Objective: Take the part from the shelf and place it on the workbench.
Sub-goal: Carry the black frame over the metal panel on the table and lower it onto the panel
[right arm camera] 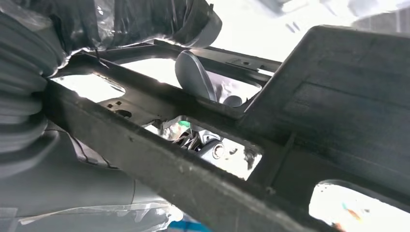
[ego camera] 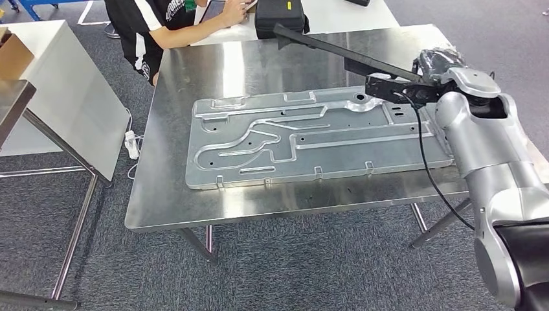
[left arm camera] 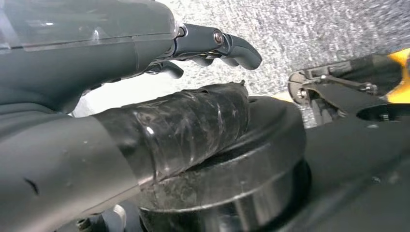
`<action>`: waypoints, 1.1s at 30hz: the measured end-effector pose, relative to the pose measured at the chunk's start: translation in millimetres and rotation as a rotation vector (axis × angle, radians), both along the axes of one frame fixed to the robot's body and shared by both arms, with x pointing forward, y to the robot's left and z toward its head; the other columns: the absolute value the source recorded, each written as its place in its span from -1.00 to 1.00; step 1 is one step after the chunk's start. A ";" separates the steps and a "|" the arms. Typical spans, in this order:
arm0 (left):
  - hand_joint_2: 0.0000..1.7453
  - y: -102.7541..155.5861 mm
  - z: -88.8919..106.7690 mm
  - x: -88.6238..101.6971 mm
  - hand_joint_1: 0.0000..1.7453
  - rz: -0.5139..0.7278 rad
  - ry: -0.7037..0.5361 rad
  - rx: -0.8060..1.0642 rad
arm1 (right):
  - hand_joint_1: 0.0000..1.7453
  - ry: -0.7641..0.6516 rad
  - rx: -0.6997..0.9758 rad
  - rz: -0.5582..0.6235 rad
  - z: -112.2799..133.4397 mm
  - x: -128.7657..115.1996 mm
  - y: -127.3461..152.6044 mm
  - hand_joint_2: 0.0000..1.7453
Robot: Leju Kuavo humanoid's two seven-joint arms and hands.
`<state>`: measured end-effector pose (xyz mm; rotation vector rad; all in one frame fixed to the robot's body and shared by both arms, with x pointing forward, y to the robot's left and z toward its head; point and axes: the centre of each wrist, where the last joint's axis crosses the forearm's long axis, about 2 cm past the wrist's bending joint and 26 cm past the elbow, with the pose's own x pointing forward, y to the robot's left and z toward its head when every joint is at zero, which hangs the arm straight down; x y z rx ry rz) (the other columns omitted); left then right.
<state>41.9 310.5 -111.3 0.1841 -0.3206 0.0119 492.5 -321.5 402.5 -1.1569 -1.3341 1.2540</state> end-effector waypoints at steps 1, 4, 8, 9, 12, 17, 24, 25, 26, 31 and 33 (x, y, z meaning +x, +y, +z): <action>-1.00 0.0 0.0 0.1 -1.00 0.005 -0.004 -0.001 | 1.00 0.003 0.007 -0.011 -1.4 -0.4 -6.6 1.00; -1.00 0.0 0.0 0.3 -1.00 0.015 -0.012 -0.002 | 1.00 0.008 0.026 -0.040 -4.2 -2.1 -24.9 1.00; -1.00 0.0 0.0 -0.2 -1.00 0.024 -0.014 -0.003 | 1.00 0.014 0.028 -0.065 -6.4 -4.0 -39.6 1.00; -0.50 0.0 0.0 -0.1 -1.00 0.025 -0.014 -0.003 | 0.50 0.015 0.027 -0.069 -6.8 -4.3 -41.9 0.50; 1.00 0.0 0.0 0.0 -1.00 0.021 -0.016 -0.003 | -1.00 0.017 0.029 -0.077 -7.5 -5.1 -46.8 -1.00; -0.50 -0.3 -0.1 -0.2 -1.00 0.025 -0.019 -0.011 | -1.00 0.014 0.038 -0.081 -8.3 -5.8 -51.0 -1.00; -1.00 0.0 0.0 -0.2 -1.00 0.038 -0.015 -0.007 | -1.00 0.014 0.053 -0.073 -8.3 -6.4 -55.8 -1.00; -1.00 0.0 0.0 -0.1 -1.00 0.040 -0.015 -0.005 | -1.00 0.013 0.053 -0.073 -8.3 -6.6 -56.5 -1.00; -1.00 0.0 0.0 -0.1 -1.00 0.041 -0.015 -0.004 | -1.00 0.012 0.053 -0.074 -8.2 -6.7 -57.2 -1.00; -1.00 0.1 0.0 0.0 -1.00 0.045 -0.016 -0.003 | -1.00 0.013 0.054 -0.078 -8.3 -6.9 -59.0 -1.00; -1.00 0.1 0.0 0.0 -1.00 0.047 -0.016 -0.003 | -1.00 0.013 0.054 -0.078 -8.3 -6.9 -59.0 -1.00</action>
